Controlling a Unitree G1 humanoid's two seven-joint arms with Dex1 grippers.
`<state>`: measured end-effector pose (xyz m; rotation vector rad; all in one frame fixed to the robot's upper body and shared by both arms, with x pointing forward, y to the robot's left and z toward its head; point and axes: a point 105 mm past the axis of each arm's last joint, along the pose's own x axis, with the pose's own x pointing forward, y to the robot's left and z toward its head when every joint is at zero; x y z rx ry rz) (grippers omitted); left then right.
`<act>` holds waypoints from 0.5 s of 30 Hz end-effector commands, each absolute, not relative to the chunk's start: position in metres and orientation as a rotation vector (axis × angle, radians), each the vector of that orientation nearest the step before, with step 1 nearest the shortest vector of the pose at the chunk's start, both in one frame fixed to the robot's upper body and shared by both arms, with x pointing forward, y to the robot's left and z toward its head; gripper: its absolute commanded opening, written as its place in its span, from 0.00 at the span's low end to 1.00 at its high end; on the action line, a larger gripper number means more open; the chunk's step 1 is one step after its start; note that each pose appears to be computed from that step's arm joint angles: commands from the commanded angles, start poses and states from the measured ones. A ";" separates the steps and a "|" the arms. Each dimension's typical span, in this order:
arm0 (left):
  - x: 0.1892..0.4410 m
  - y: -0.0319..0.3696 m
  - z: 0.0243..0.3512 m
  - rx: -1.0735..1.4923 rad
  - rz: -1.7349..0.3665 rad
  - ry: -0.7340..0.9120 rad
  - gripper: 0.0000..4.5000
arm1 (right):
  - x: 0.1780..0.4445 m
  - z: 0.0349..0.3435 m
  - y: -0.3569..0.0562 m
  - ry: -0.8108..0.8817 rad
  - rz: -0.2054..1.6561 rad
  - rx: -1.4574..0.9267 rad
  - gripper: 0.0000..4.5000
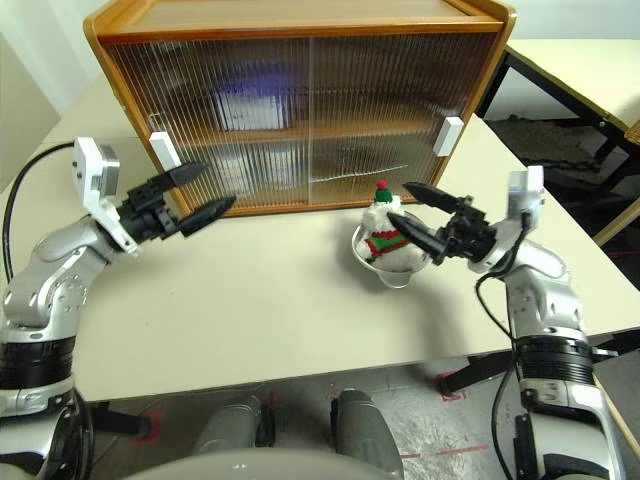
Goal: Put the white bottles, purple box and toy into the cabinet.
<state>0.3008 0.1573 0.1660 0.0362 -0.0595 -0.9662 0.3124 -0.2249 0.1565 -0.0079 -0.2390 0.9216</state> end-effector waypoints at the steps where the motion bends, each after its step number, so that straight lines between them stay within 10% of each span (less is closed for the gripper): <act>1: 0.285 0.157 0.163 0.039 -1.057 -0.065 1.00 | 0.319 0.166 -0.248 -0.248 0.816 -0.025 0.53; 7: 0.266 0.153 0.161 -0.038 -1.126 -0.082 1.00 | 0.338 0.167 -0.280 -0.184 0.580 -0.101 0.04; 15: 0.260 0.156 0.160 -0.039 -1.138 -0.115 1.00 | 0.366 0.179 -0.289 -0.202 0.386 -0.114 0.02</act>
